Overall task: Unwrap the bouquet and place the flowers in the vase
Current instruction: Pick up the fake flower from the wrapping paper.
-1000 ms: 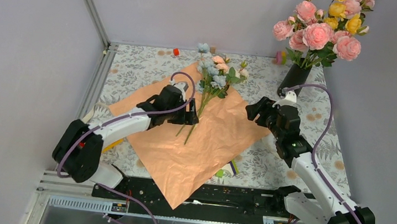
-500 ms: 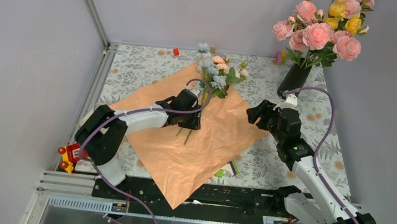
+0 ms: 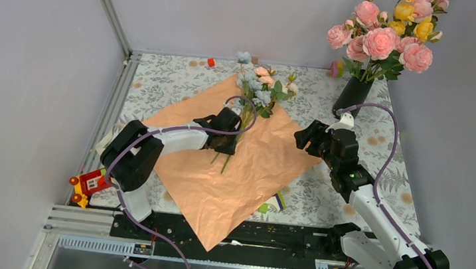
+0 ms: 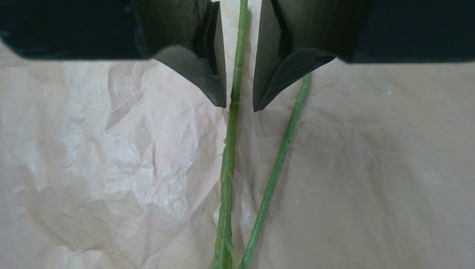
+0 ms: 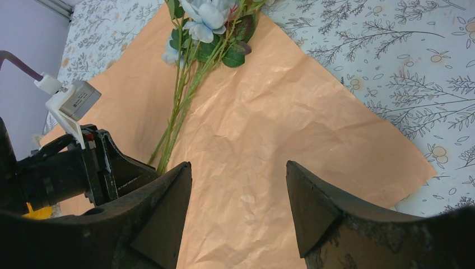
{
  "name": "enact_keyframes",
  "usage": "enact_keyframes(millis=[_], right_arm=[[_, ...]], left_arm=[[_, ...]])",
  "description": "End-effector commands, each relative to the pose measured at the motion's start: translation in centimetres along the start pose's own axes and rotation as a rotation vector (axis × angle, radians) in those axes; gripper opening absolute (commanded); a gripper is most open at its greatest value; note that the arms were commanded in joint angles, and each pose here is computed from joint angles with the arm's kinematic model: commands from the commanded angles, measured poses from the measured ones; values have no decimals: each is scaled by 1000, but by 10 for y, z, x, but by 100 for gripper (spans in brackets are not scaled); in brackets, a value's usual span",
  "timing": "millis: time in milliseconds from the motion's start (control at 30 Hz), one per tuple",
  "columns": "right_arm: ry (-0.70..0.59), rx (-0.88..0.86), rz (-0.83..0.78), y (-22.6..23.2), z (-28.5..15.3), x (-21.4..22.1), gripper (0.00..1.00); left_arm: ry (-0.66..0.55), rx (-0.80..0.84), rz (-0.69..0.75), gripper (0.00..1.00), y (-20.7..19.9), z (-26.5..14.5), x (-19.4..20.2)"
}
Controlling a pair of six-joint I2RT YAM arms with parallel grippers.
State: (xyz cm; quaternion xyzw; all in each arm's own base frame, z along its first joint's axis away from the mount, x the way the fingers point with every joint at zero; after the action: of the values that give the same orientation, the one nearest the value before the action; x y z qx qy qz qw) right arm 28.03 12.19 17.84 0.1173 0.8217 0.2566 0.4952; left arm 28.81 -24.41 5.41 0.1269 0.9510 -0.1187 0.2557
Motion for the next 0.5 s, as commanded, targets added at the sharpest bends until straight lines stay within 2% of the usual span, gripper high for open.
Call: enact_keyframes(millis=[0,467], right_arm=[[-14,-18,-1,6,1,-4,69],[-17,-13,-2,5,1,-5,69]], left_arm=[[-50,6,5,27,-7,0,-18],[-46,25,-13,8,-11,-4,-20]])
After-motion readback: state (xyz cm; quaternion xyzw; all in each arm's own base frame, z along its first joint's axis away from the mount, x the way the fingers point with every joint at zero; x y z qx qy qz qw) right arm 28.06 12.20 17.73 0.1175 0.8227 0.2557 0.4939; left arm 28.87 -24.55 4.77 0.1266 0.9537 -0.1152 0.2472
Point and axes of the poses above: each gripper's point midway between its finger pads, its own z axis out along the fingers, its own y axis along the line the jaws close on, x = y × z, the point moved 3 cm from there along -z, back along the fingers, and after that the axes turned 5 degrees about z, right-handed, at the moved point
